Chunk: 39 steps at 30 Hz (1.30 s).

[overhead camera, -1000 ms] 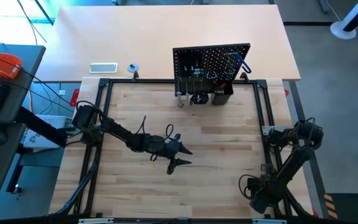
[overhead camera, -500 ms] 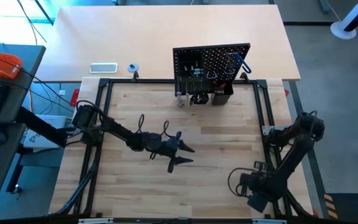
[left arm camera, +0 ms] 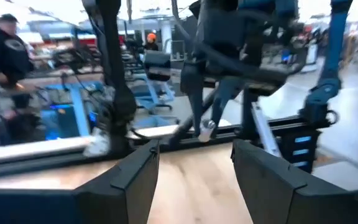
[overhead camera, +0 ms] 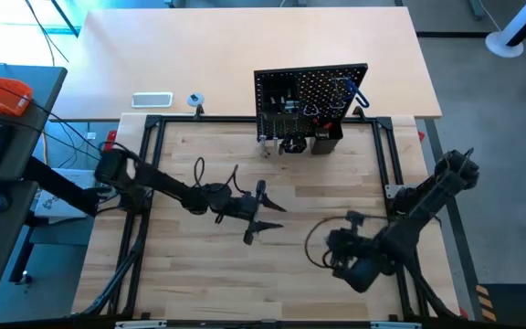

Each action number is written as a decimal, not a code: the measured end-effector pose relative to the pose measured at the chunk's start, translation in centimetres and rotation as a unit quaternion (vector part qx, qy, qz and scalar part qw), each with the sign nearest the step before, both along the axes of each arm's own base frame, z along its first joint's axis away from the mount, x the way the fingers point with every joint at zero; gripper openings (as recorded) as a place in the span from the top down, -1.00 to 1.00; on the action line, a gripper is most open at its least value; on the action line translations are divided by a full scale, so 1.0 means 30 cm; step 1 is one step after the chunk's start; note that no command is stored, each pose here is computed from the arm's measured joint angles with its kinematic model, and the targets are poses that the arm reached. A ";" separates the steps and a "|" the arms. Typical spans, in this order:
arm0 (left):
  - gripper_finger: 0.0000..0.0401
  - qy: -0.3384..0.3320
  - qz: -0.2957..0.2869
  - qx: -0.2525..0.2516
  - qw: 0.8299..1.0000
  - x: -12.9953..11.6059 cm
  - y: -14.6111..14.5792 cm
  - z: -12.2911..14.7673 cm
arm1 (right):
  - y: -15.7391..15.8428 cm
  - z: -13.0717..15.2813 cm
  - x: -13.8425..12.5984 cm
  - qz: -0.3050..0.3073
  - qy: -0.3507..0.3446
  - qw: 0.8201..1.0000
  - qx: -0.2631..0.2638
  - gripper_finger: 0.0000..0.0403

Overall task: Hang tools onto peg board
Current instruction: Put the silver socket into the top black bin on the peg board

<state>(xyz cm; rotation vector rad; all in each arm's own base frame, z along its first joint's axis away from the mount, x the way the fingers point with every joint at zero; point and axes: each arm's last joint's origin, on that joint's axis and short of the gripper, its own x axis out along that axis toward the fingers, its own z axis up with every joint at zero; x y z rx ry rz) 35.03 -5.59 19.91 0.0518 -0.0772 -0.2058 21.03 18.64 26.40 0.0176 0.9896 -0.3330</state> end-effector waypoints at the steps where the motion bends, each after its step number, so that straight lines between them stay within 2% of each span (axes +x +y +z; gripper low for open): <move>1: 0.02 -0.002 0.006 0.011 1.000 -0.007 0.008 0.021 | -0.015 0.027 0.017 0.004 -0.012 1.000 -0.010 0.82; 6: 0.02 0.009 0.049 0.059 0.997 -0.047 0.058 0.107 | -0.107 0.172 0.100 0.013 -0.058 0.995 -0.082 0.82; 10: 0.02 0.039 0.074 0.073 0.994 -0.076 0.098 0.141 | -0.191 0.296 0.159 0.022 -0.078 0.987 -0.136 0.82; 20: 0.02 0.130 0.076 0.083 0.985 -0.094 0.119 0.101 | -0.431 0.617 0.234 0.041 -0.142 0.958 -0.245 0.82; 24: 0.02 0.152 0.075 0.078 0.982 -0.099 0.119 0.091 | -0.551 0.724 0.240 0.045 -0.187 0.949 -0.252 0.82; 28: 0.02 0.175 0.069 0.063 0.980 -0.105 0.117 0.079 | -0.685 0.784 0.241 0.041 -0.227 0.940 -0.252 0.82; 34: 0.02 0.203 0.063 0.065 0.975 -0.112 0.109 0.062 | -0.864 0.803 0.234 0.029 -0.269 0.937 -0.221 0.82; 39: 0.02 0.206 0.062 0.063 0.975 -0.112 0.109 0.061 | -0.944 0.780 0.246 0.034 -0.273 0.943 -0.187 0.82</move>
